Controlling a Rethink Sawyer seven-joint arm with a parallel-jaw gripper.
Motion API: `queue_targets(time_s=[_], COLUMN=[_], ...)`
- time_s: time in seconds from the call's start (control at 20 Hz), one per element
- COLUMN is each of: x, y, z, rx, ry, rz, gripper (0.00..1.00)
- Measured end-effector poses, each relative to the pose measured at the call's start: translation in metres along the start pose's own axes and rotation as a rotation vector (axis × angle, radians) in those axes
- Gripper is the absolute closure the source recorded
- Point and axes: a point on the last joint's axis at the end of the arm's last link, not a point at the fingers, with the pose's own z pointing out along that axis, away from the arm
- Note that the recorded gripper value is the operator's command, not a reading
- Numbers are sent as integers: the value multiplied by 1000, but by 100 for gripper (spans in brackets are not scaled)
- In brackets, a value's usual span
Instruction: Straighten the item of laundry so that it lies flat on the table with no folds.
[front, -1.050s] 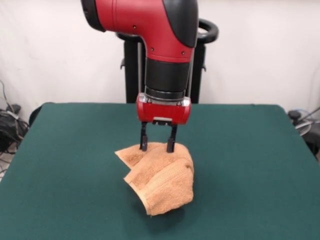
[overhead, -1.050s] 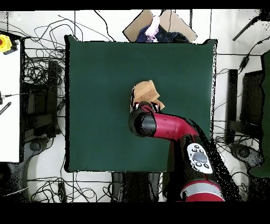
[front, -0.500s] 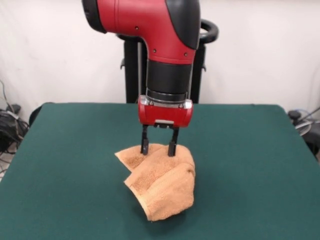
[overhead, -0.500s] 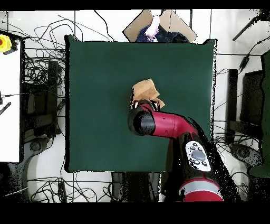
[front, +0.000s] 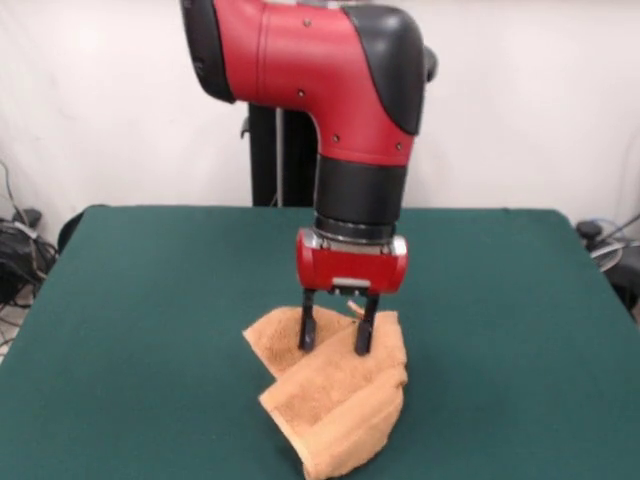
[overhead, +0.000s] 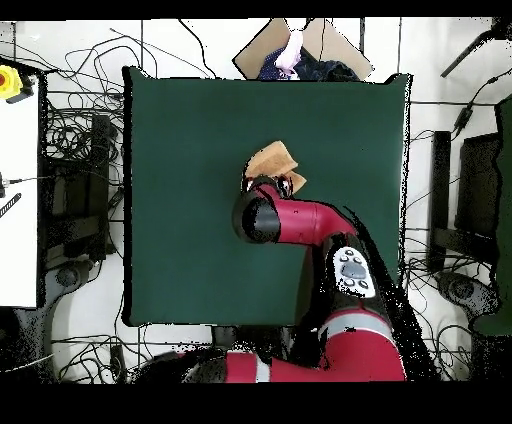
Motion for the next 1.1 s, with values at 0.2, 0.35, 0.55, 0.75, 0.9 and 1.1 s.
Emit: queue_targets(time_s=[0.2,0.35,0.55,0.75,0.9,1.1], x=[-11,-18,-23,-23,-22,-22], y=[6,9,11,8,6,1], z=[14,19,23,23,23,21], rx=[22,29,32,38,44,55], ry=[-40,-55,-63,-62,-60,-60], rz=[-29,-41,-48,-49,-50,-51], gripper=[0,0,0,0,0,0])
